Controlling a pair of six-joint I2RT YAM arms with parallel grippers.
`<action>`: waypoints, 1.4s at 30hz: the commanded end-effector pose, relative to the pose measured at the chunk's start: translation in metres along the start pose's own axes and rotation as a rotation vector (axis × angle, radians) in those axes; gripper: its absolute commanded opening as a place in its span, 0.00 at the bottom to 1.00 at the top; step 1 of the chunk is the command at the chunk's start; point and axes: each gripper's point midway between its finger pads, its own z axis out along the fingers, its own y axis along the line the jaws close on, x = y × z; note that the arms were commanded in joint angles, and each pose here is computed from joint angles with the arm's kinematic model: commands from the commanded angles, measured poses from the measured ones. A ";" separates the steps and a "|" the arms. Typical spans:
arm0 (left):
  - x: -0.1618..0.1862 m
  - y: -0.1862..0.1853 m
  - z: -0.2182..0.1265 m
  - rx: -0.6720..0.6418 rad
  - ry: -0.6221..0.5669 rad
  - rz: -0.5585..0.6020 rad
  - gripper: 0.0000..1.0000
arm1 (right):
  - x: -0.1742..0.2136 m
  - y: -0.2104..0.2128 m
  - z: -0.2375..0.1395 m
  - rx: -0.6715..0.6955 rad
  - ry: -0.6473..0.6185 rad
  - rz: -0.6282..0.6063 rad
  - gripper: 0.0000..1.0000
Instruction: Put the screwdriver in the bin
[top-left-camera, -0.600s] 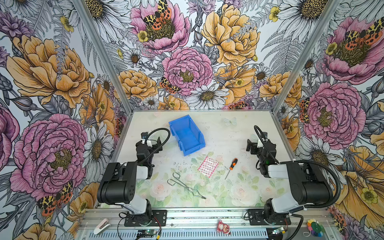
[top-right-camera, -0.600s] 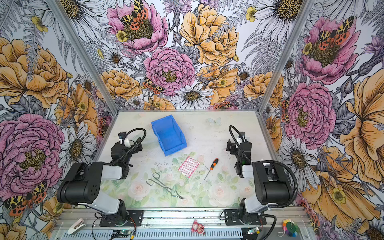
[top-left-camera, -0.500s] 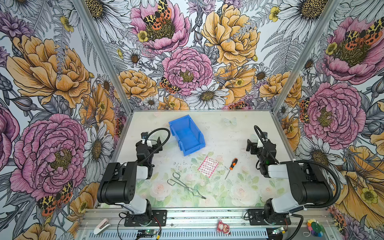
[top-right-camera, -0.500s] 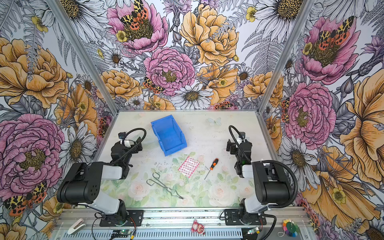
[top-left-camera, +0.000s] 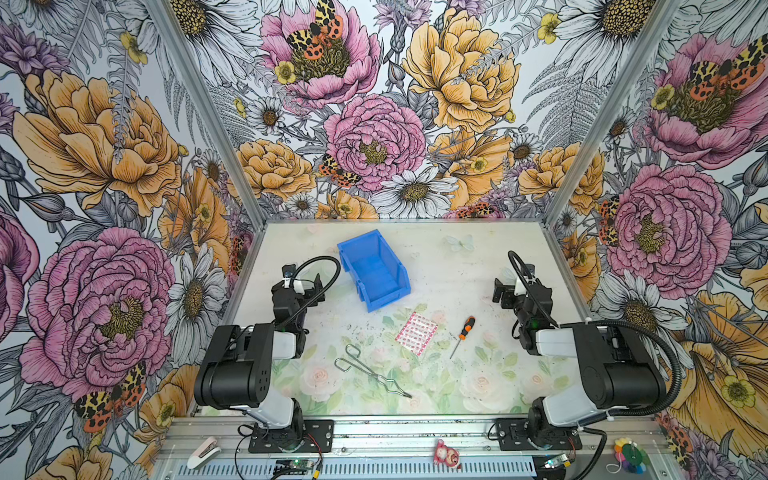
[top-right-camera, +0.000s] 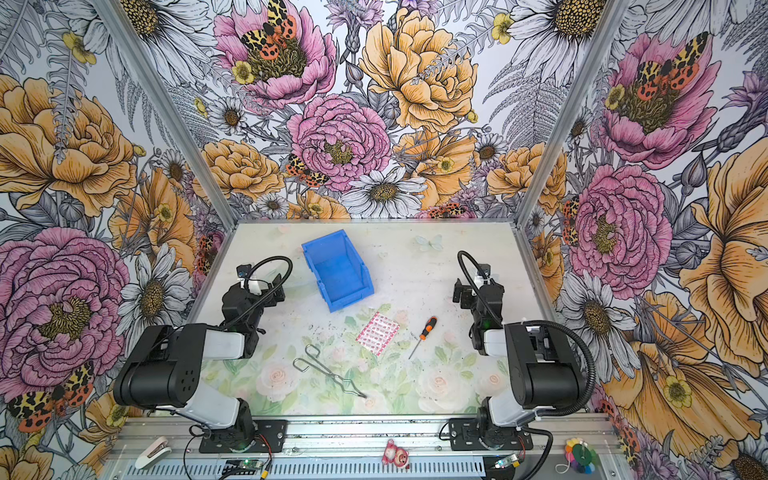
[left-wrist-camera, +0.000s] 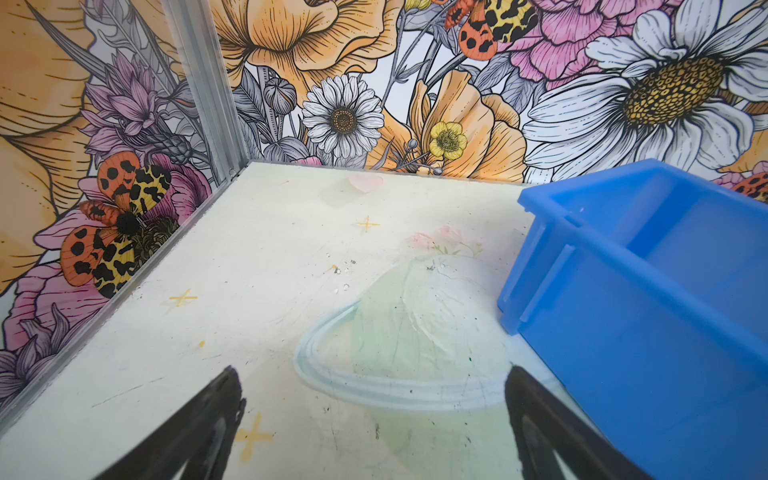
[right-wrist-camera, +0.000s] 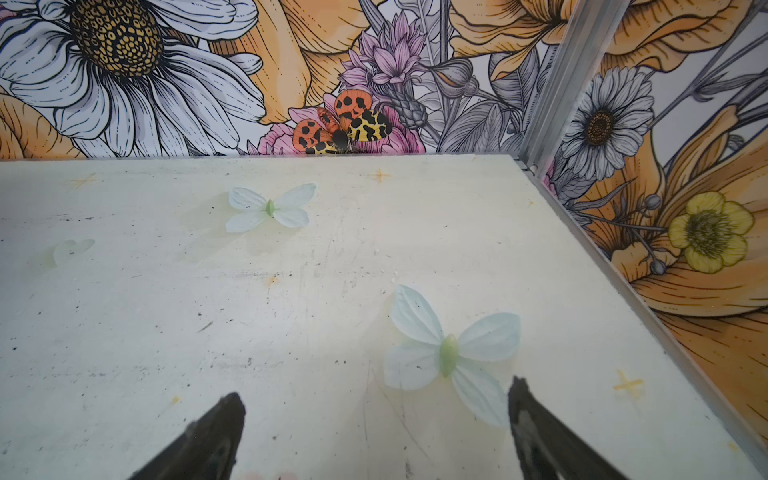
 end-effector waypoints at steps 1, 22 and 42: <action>-0.007 -0.005 0.002 0.024 -0.018 -0.002 0.99 | -0.016 0.000 0.002 -0.006 -0.054 0.001 1.00; -0.007 -0.005 0.002 0.026 -0.018 -0.003 0.99 | -0.016 0.000 0.003 -0.008 -0.052 0.002 1.00; -0.034 0.002 -0.007 -0.016 0.086 -0.015 0.99 | -0.055 -0.014 -0.026 0.252 0.095 0.068 0.99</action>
